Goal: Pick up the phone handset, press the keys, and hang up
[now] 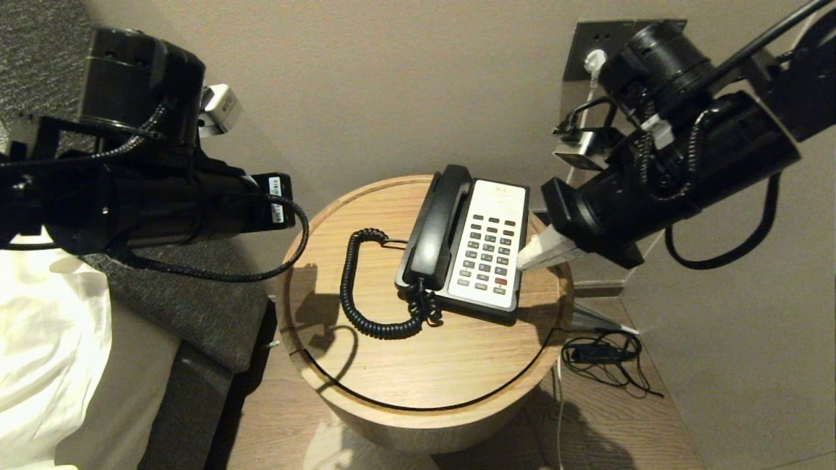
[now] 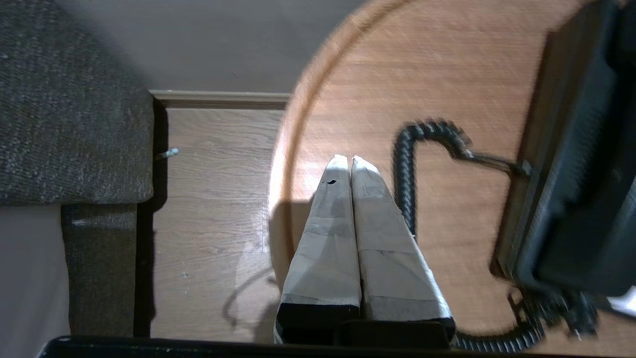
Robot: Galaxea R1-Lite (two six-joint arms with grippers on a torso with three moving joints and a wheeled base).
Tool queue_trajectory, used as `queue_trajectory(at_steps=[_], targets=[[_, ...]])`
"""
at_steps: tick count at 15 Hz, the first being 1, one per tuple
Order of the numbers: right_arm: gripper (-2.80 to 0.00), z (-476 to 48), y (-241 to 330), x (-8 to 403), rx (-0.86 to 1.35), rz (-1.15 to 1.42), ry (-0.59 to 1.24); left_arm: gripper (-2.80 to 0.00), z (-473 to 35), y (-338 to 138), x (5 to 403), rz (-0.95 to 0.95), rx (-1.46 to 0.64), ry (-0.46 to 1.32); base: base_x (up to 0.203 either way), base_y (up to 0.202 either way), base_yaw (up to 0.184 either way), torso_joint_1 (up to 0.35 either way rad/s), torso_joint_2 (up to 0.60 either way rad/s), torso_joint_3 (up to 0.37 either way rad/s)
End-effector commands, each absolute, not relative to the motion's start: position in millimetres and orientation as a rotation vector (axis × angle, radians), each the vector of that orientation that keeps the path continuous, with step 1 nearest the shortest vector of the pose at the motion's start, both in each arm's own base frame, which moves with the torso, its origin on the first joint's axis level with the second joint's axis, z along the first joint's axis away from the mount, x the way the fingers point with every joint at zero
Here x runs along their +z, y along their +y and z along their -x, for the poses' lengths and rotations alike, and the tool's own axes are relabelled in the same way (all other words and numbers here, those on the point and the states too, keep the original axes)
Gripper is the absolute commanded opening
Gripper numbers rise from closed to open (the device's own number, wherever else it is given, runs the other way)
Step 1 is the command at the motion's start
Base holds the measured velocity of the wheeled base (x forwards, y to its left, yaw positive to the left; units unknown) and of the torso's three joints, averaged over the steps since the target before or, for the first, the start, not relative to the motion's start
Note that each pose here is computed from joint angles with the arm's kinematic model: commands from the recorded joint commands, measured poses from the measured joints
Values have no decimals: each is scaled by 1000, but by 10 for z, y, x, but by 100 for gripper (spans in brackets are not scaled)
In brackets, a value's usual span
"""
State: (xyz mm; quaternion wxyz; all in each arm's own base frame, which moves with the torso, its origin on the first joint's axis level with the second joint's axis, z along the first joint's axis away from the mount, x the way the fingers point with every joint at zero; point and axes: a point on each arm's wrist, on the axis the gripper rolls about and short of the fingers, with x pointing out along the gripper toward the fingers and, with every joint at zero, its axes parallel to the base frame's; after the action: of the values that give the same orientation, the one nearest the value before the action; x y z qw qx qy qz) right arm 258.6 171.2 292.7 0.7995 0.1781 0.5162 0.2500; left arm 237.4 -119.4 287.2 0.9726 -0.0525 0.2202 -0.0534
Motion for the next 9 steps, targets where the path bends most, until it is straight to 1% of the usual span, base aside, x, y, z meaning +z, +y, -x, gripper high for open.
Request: queue_trajectory(at_steps=[1, 5, 7, 9], targets=[[-280, -2324, 1493, 3168, 550, -408, 1039, -280, -2256, -1169, 2911, 111, -120, 430, 0, 0, 0, 0, 0, 0], [-280, -1906, 1021, 3263, 466, -441, 967, -280, -1936, -995, 2906, 117, -120, 413, 0, 0, 0, 0, 0, 0], [-280, -1696, 833, 3278, 436, -460, 935, -280, -1697, -846, 2842, 117, -106, 408, 0, 0, 0, 0, 0, 0], [-280, -1494, 645, 3280, 395, -486, 898, -280, -1418, -612, 2665, 114, -57, 419, 0, 0, 0, 0, 0, 0]])
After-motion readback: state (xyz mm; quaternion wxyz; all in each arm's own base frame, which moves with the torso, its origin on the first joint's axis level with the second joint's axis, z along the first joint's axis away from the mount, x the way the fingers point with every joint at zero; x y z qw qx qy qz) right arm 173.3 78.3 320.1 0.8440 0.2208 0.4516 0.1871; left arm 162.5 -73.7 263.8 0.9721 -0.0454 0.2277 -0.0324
